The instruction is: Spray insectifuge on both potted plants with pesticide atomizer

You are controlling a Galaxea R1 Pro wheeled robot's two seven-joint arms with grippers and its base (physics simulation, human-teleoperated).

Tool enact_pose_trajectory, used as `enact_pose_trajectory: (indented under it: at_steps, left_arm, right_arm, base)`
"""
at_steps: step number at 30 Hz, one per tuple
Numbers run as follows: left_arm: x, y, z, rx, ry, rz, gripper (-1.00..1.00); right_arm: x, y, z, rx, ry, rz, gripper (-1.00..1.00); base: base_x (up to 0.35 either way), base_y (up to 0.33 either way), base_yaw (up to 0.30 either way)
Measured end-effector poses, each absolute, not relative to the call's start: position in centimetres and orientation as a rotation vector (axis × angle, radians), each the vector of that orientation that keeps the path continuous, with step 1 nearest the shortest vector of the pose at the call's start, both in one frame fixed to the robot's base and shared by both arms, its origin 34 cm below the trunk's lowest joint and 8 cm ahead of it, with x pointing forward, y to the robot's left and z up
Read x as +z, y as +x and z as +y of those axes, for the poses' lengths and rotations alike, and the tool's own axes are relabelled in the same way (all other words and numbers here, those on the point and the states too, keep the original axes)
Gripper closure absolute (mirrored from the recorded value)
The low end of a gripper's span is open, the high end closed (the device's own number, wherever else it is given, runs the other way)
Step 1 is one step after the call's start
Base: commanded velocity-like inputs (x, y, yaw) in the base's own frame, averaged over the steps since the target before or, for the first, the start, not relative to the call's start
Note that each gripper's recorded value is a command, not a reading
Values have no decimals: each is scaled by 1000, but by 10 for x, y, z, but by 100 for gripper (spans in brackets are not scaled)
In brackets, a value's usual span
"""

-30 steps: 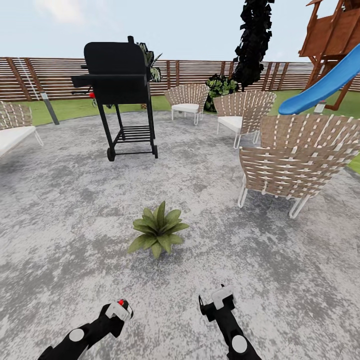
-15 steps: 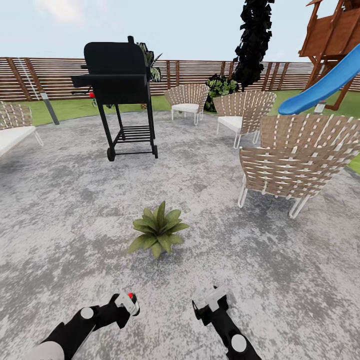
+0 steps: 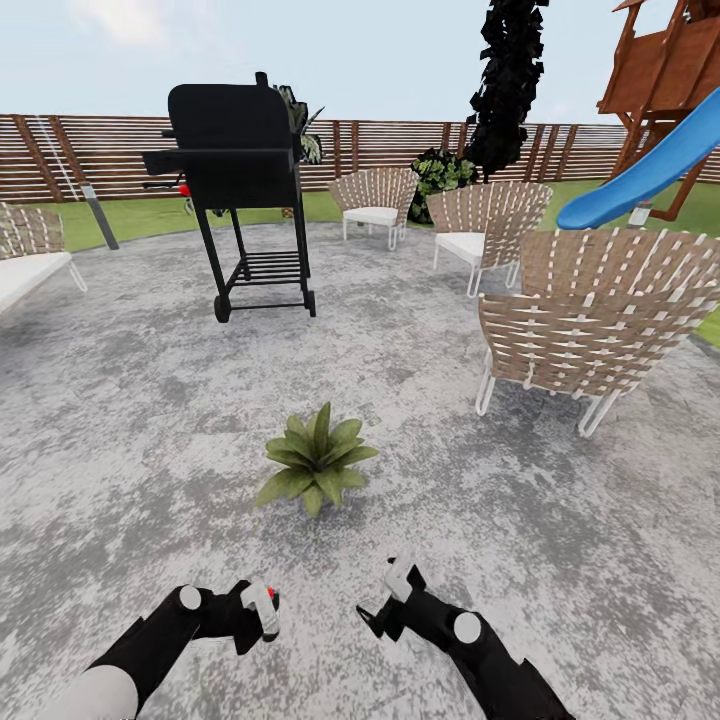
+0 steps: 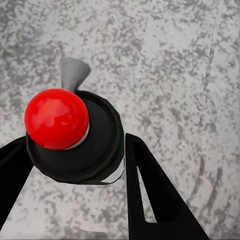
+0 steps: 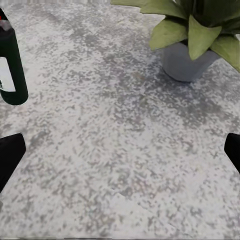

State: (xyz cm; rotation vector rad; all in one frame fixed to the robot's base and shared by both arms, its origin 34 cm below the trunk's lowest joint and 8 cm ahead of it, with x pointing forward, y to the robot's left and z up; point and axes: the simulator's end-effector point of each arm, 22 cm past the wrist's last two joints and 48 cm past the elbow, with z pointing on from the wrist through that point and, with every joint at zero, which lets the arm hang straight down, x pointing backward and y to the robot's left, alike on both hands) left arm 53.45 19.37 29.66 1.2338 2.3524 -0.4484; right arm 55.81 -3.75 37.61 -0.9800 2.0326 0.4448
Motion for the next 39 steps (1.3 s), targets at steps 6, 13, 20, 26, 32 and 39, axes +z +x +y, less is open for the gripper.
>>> enact_pose_trajectory:
  at_steps: [6,13,20,26,32,39]
  left_arm:
    - [303,534,185,-484,1271,2345,100]
    - [301,523,169,-505,1382,2327,100]
    - [302,518,135,-541,1424,2290,100]
    - [305,517,115,-555,1450,2267,100]
    - [310,518,92,-581,1445,2253,100]
    - [320,527,71,-599,1439,2220,100]
  right_arm:
    - [378,558,-32,493,-1038,2037,100]
    - [384,553,-21,570,-1094,2020,100]
    - [384,544,-16,630,-1130,2028,100]
    - [384,540,-12,656,-1138,2046,100]
    - [386,540,-9,660,-1138,2043,100]
    - [387,539,-8,671,-1142,2039,100]
  base:
    - [0,0,0]
    - [0,0,0]
    - [0,0,0]
    - [0,0,0]
    - [0,0,0]
    - [0,0,0]
